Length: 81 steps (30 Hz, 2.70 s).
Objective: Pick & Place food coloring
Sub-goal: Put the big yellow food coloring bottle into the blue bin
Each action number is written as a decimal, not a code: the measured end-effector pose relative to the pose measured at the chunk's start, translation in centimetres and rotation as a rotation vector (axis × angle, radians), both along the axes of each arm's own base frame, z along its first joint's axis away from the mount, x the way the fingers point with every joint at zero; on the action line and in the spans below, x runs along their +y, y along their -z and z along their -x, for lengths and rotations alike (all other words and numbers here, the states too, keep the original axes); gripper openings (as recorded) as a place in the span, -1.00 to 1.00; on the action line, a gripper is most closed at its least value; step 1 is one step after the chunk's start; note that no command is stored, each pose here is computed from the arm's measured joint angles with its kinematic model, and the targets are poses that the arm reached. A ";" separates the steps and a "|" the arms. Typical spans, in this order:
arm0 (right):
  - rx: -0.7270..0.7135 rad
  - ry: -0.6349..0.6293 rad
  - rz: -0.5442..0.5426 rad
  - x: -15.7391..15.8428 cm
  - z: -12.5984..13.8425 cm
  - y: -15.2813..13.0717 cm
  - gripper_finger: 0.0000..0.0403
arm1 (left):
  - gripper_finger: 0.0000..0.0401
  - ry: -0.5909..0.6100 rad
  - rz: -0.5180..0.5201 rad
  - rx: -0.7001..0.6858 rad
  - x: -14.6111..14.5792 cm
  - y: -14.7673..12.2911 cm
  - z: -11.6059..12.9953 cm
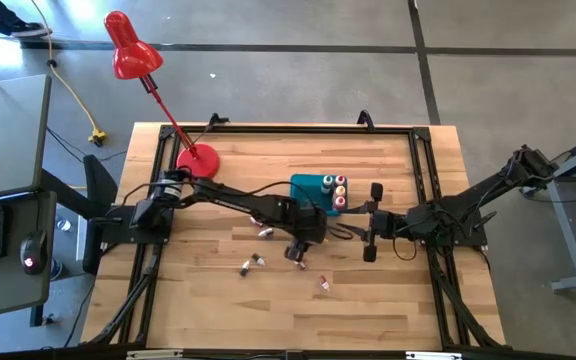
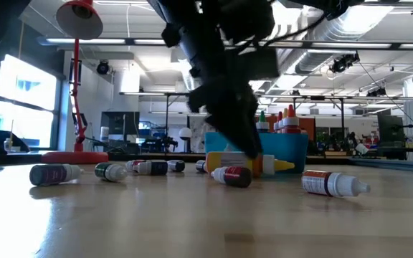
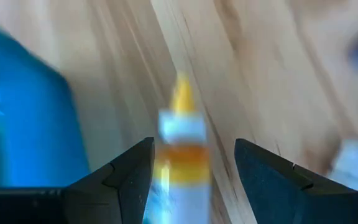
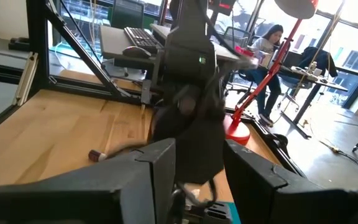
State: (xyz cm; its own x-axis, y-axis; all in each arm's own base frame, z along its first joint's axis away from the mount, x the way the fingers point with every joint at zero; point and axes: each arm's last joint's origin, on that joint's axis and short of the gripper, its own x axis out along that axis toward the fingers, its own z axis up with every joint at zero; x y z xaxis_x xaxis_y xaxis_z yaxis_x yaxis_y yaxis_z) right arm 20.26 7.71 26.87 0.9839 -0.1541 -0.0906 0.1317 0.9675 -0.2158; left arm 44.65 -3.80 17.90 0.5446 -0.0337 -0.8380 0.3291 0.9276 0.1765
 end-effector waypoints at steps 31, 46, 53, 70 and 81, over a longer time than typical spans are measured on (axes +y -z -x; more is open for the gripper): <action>-0.050 -0.039 -0.149 0.2 0.0 -0.3 -0.36 | -0.16 -0.031 -0.005 0.074 0.1 1.6 0.1; -0.050 -0.038 -0.150 0.2 -0.1 -0.3 -0.36 | -0.38 0.009 0.052 -0.023 -1.5 -0.3 0.0; -0.052 -0.038 -0.151 0.2 -0.1 -0.4 -0.36 | -0.37 0.012 0.073 -0.210 -1.6 -7.5 1.8; -0.064 -0.042 -0.157 0.2 -0.1 -0.5 -0.36 | -0.36 0.048 0.160 -0.754 0.4 -13.4 14.4; -0.067 -0.039 -0.132 0.1 -0.1 -0.6 -0.36 | -0.36 -0.119 0.426 -1.193 1.0 -3.8 17.8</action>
